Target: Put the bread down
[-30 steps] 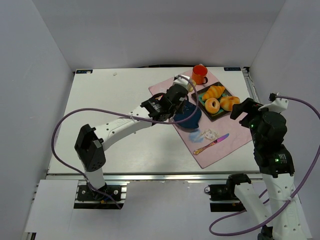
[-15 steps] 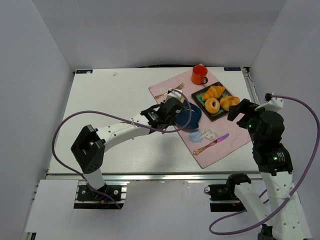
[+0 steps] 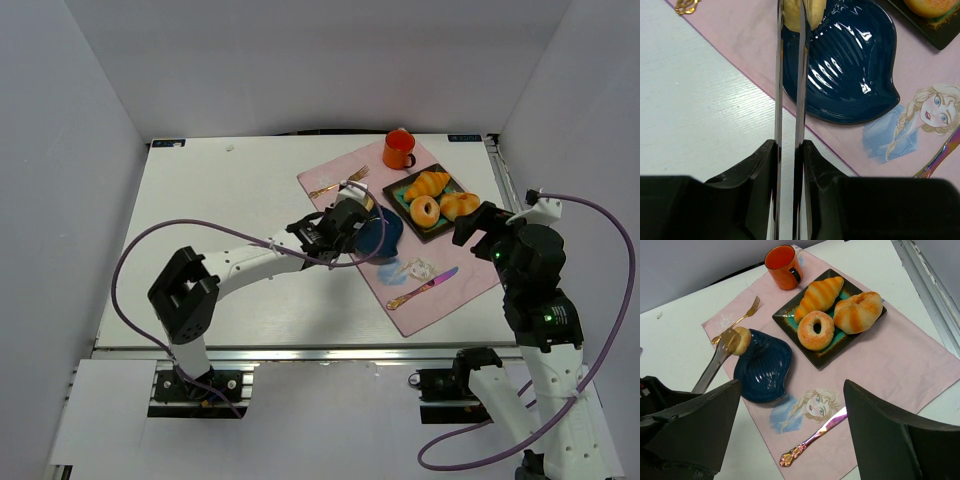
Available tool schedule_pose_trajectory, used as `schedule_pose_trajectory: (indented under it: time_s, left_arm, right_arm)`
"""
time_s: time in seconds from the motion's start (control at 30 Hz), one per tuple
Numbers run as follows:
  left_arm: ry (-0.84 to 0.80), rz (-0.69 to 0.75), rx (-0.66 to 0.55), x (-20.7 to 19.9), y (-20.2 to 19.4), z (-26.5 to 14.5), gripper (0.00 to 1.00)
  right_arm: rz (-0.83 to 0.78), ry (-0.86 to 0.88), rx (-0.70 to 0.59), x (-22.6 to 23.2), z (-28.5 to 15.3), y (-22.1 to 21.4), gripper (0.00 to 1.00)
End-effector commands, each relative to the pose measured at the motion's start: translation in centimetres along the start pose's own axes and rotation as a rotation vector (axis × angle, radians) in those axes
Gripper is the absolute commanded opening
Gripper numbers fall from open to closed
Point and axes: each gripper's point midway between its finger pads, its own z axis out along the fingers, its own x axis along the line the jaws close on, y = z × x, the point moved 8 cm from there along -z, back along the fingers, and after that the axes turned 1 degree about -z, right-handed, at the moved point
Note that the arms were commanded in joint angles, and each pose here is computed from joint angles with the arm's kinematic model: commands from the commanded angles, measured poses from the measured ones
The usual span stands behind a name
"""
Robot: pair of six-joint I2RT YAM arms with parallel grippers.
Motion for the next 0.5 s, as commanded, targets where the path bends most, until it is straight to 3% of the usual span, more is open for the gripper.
schedule_pose_trajectory:
  time_s: [0.0, 0.47]
  left_arm:
    - [-0.052, -0.027, -0.031, -1.3, 0.8, 0.4, 0.32]
    - [-0.088, 0.02, 0.03, -2.4, -1.5, 0.2, 0.35]
  right_arm:
    - [0.005, 0.017, -0.012, 0.2, -0.1, 0.2, 0.89]
    - [0.009, 0.012, 0.0, 0.0, 0.2, -0.5, 0.89]
